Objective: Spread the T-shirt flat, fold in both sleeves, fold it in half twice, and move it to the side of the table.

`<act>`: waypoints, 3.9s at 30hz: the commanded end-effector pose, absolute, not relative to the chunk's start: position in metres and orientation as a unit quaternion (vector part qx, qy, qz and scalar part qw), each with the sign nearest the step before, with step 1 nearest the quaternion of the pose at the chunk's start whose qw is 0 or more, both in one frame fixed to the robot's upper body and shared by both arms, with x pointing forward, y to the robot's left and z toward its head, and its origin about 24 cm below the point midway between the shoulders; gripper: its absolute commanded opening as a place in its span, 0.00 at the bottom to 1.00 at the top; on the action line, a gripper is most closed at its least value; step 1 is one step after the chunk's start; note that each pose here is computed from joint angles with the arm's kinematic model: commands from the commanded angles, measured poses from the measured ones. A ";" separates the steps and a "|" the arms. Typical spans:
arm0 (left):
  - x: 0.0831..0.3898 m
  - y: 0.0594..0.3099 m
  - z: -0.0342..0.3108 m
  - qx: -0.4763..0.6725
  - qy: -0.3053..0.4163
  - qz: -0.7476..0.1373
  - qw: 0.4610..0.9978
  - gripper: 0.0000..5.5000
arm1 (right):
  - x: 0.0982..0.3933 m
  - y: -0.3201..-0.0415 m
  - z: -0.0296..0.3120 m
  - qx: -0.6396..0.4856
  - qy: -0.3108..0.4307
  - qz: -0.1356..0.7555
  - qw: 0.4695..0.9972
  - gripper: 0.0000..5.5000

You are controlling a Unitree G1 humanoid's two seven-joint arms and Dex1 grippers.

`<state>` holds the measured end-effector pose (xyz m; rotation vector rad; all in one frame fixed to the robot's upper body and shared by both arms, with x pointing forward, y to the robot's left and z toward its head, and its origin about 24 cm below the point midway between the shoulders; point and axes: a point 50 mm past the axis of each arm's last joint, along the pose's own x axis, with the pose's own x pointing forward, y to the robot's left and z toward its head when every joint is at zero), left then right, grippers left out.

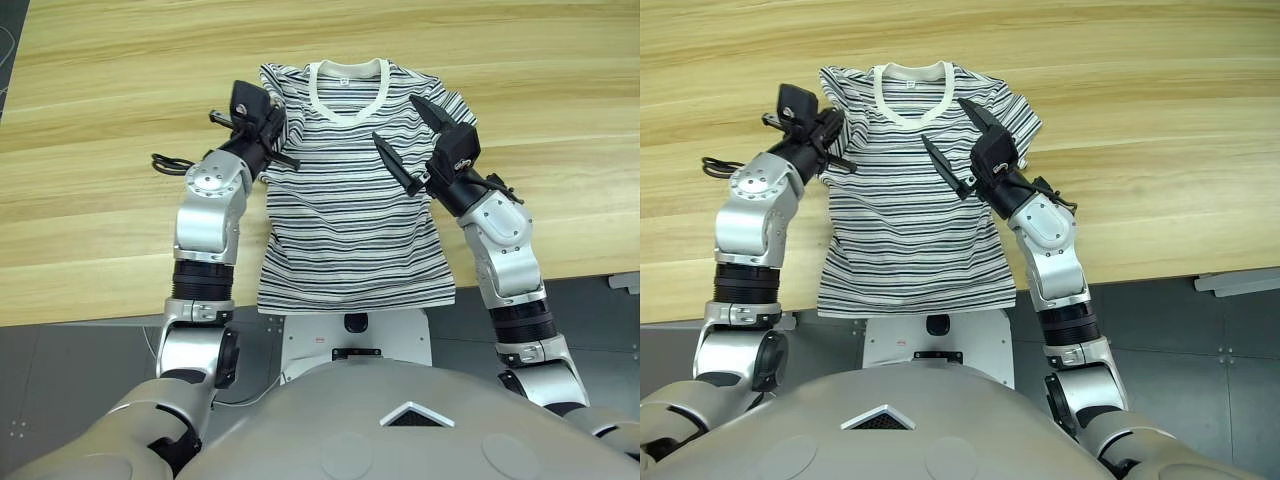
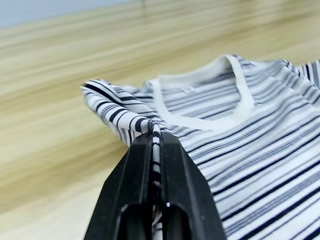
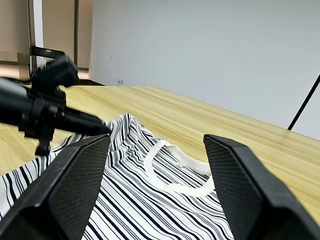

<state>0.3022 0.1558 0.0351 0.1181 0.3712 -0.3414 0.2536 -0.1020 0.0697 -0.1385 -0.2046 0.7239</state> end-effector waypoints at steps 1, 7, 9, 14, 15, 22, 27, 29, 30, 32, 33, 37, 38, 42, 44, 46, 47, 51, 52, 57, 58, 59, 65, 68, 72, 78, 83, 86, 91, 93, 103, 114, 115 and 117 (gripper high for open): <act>0.315 0.137 0.019 0.049 0.211 -0.170 0.961 0.02 | 0.252 -0.098 0.070 -0.062 -0.108 0.350 0.928 0.63; 0.322 0.126 0.005 0.035 0.227 -0.162 0.960 0.02 | 0.250 -0.098 0.068 -0.055 -0.107 0.347 0.930 0.63; 0.321 0.121 0.001 0.034 0.230 -0.167 0.958 0.02 | 0.250 -0.097 0.068 -0.053 -0.108 0.347 0.930 0.63; 0.321 0.110 0.001 0.016 0.222 -0.167 0.960 0.07 | 0.250 -0.095 0.067 -0.049 -0.108 0.349 0.930 0.63; 0.321 0.109 0.006 0.011 0.211 -0.173 0.962 0.10 | 0.250 -0.095 0.067 -0.048 -0.107 0.348 0.930 0.63; 0.307 0.106 0.055 0.005 0.123 -0.195 0.973 0.24 | 0.261 -0.107 0.064 -0.022 -0.090 0.283 0.955 0.63; 0.288 0.105 0.074 0.006 0.104 -0.212 0.972 0.24 | 0.283 -0.119 0.066 -0.005 -0.073 0.198 0.977 0.63; 0.279 0.107 0.080 -0.006 0.095 -0.219 0.971 0.24 | 0.299 -0.125 0.066 -0.014 -0.053 0.158 0.986 0.63; 0.277 0.113 0.088 -0.019 0.075 -0.207 0.975 0.24 | 0.309 -0.130 0.066 -0.020 -0.038 0.132 0.990 0.63; 0.277 0.127 0.100 -0.022 0.040 -0.171 0.984 0.24 | 0.324 -0.140 0.063 -0.022 -0.006 0.090 0.996 0.63; 0.277 0.132 0.103 -0.023 0.028 -0.158 0.987 0.24 | 0.329 -0.144 0.061 -0.018 0.009 0.077 0.997 0.63; 0.271 0.142 0.106 -0.038 0.000 -0.127 0.991 0.24 | 0.342 -0.162 0.042 0.029 0.079 0.034 0.996 0.63; 0.269 0.144 0.106 -0.042 -0.003 -0.118 0.992 0.24 | 0.344 -0.167 0.038 0.045 0.092 0.025 0.994 0.63; 0.266 0.157 0.103 -0.052 -0.009 -0.082 0.995 0.24 | 0.346 -0.190 0.021 0.080 0.146 -0.014 0.986 0.63; 0.265 0.160 0.103 -0.057 -0.012 -0.072 0.996 0.24 | 0.346 -0.195 0.014 0.091 0.172 -0.021 0.981 0.63; 0.265 0.159 0.103 -0.061 -0.013 -0.069 0.996 0.24 | 0.346 -0.198 0.010 0.103 0.191 -0.024 0.976 0.63; 0.265 0.158 0.103 -0.063 -0.014 -0.069 0.995 0.24 | 0.346 -0.199 0.007 0.107 0.199 -0.023 0.974 0.63; 0.266 0.155 0.103 -0.069 -0.017 -0.068 0.995 0.24 | 0.345 -0.200 0.000 0.097 0.224 -0.008 0.970 0.63; 0.265 0.155 0.103 -0.071 -0.017 -0.068 0.995 0.24 | 0.344 -0.199 -0.001 0.091 0.229 -0.004 0.969 0.63; 0.265 0.157 0.103 -0.077 -0.018 -0.062 0.995 0.24 | 0.344 -0.193 -0.004 0.069 0.241 0.025 0.968 0.63; 0.265 0.156 0.103 -0.079 -0.018 -0.061 0.995 0.25 | 0.344 -0.191 -0.005 0.065 0.245 0.031 0.967 0.59; 0.265 0.156 0.104 -0.081 -0.019 -0.061 0.995 0.25 | 0.344 -0.190 -0.006 0.060 0.251 0.040 0.965 0.57; 0.266 0.158 0.104 -0.089 -0.023 -0.051 0.995 0.25 | 0.342 -0.186 -0.008 0.032 0.268 0.073 0.960 0.40; 0.267 0.156 0.104 -0.093 -0.022 -0.051 0.994 0.25 | 0.342 -0.186 -0.009 0.025 0.270 0.077 0.960 0.32; 0.267 0.155 0.103 -0.097 -0.023 -0.049 0.994 0.25 | 0.343 -0.187 -0.008 0.022 0.263 0.073 0.962 0.17; 0.268 0.155 0.101 -0.101 -0.020 -0.045 0.994 0.25 | 0.344 -0.191 -0.004 0.028 0.234 0.051 0.970 0.02; 0.267 0.156 0.101 -0.103 -0.022 -0.040 0.994 0.25 | 0.344 -0.206 0.000 0.062 0.208 -0.013 0.976 0.02; 0.268 0.158 0.101 -0.104 -0.023 -0.036 0.994 0.25 | 0.344 -0.214 0.002 0.065 0.202 -0.044 0.976 0.02; 0.268 0.158 0.101 -0.105 -0.023 -0.032 0.994 0.25 | 0.348 -0.226 0.012 0.062 0.172 -0.090 0.979 0.02; 0.268 0.159 0.101 -0.106 -0.023 -0.030 0.994 0.25 | 0.351 -0.225 0.019 0.053 0.153 -0.084 0.983 0.02; 0.267 0.160 0.099 -0.109 -0.021 -0.023 0.994 0.25 | 0.356 -0.146 0.053 0.018 0.072 0.134 0.988 0.02; 0.267 0.160 0.098 -0.114 -0.024 -0.015 0.993 0.25 | 0.330 -0.104 0.027 0.051 0.184 0.214 0.958 0.02; 0.267 0.160 0.098 -0.114 -0.024 -0.016 0.993 0.25 | 0.329 -0.103 0.025 0.055 0.188 0.214 0.957 0.02; 0.267 0.160 0.098 -0.114 -0.023 -0.017 0.993 0.25 | 0.327 -0.103 0.024 0.064 0.188 0.224 0.954 0.02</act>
